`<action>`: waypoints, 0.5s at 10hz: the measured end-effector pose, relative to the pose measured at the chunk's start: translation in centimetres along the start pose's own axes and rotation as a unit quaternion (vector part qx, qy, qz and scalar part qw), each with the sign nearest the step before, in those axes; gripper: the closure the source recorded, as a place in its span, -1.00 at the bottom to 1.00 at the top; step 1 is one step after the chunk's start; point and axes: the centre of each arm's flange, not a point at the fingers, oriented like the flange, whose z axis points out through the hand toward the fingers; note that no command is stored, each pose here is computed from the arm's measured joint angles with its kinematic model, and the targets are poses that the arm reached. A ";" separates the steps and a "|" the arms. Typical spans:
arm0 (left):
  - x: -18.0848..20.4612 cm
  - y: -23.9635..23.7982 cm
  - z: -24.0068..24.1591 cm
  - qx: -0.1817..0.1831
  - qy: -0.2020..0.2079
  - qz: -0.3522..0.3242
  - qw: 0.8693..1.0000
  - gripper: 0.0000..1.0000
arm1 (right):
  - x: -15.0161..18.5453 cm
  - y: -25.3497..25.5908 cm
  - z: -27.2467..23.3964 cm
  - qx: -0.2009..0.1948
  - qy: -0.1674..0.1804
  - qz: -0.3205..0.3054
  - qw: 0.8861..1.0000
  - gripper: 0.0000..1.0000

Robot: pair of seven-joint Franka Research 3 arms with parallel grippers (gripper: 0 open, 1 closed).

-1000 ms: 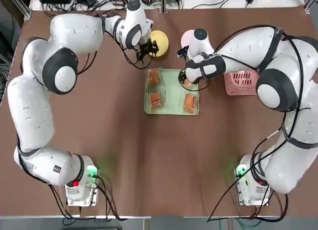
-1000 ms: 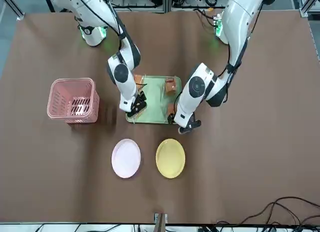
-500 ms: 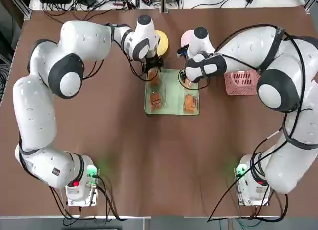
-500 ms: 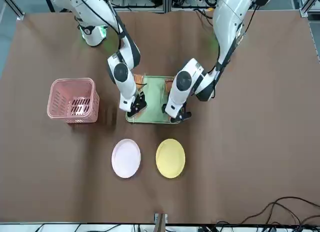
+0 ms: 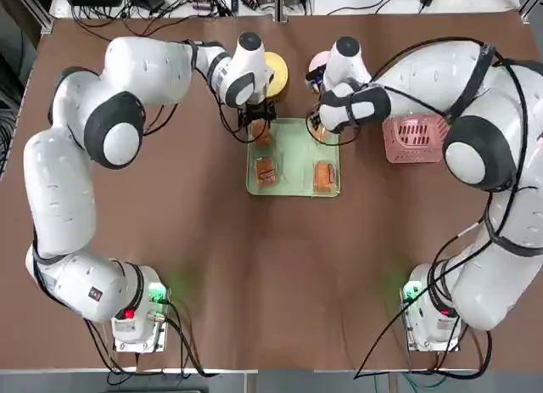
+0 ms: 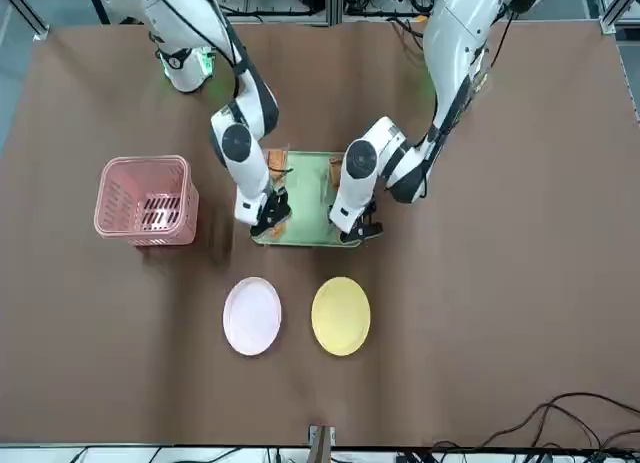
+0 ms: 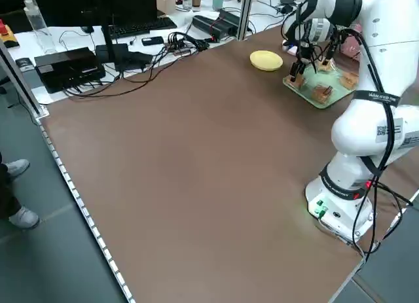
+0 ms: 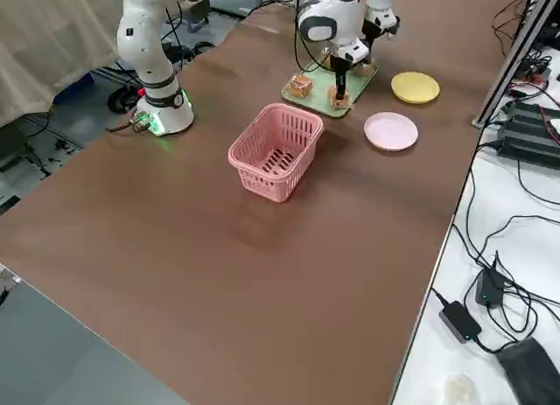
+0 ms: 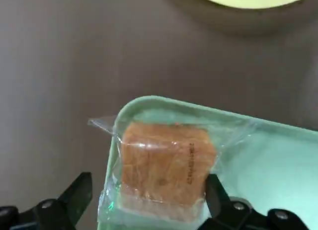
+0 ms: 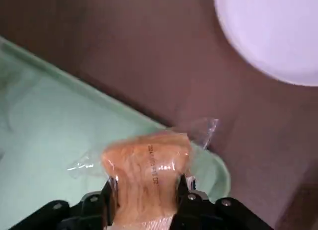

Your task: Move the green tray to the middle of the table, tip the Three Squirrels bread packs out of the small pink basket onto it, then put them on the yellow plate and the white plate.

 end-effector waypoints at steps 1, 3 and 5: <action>-0.1 0.1 0.2 0.002 0.001 0.004 1.000 -1.00 | 1.2 1.7 -1.2 0.000 0.011 0.014 1.000 0.03; 0.1 0.6 1.0 0.004 0.002 0.009 1.000 -1.00 | 3.2 4.2 -3.7 0.000 0.025 0.035 0.999 0.03; 0.6 1.2 2.1 0.007 0.005 0.017 1.000 -1.00 | 5.1 6.3 -6.1 0.001 0.049 0.052 0.997 0.03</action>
